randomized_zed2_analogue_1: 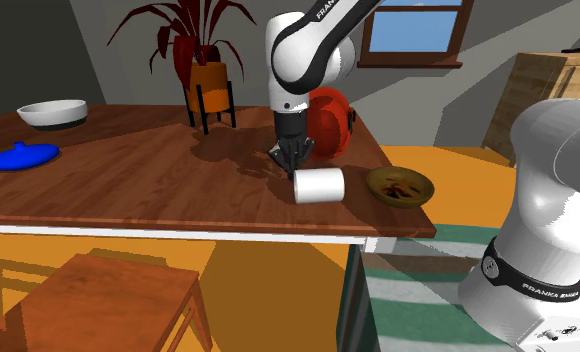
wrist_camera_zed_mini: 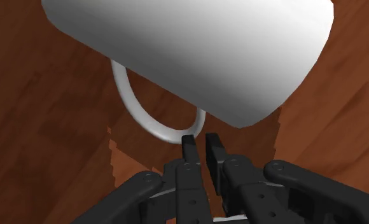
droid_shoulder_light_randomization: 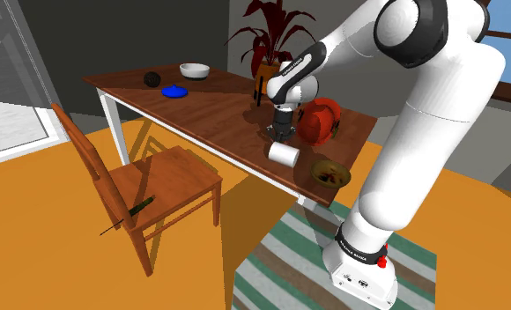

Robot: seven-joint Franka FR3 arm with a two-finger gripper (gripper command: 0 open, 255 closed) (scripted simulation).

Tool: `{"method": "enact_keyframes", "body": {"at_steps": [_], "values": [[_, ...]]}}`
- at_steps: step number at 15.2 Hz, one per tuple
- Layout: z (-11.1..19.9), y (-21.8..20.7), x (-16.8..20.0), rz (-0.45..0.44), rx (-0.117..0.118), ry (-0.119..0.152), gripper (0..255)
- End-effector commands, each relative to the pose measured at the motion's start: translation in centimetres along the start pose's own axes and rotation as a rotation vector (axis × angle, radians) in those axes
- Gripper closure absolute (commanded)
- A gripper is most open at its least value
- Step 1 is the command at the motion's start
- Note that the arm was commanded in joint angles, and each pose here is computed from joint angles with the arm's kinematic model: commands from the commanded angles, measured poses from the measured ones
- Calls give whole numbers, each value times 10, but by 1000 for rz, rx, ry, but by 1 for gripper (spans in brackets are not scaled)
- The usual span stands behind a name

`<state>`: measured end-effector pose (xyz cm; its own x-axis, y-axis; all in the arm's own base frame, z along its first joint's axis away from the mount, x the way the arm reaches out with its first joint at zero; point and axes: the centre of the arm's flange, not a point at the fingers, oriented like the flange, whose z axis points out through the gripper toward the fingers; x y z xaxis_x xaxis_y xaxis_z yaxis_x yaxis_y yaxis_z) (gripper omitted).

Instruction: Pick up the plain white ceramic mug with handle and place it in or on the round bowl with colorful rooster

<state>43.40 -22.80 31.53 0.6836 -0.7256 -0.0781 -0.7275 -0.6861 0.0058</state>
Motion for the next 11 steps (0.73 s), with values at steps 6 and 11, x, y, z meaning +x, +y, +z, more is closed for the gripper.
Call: {"method": "enact_keyframes", "body": {"at_steps": [6,11], "values": [[0,0,0,0,1,1,255],[34,-108,40,-405,-331,-546,0]]}}
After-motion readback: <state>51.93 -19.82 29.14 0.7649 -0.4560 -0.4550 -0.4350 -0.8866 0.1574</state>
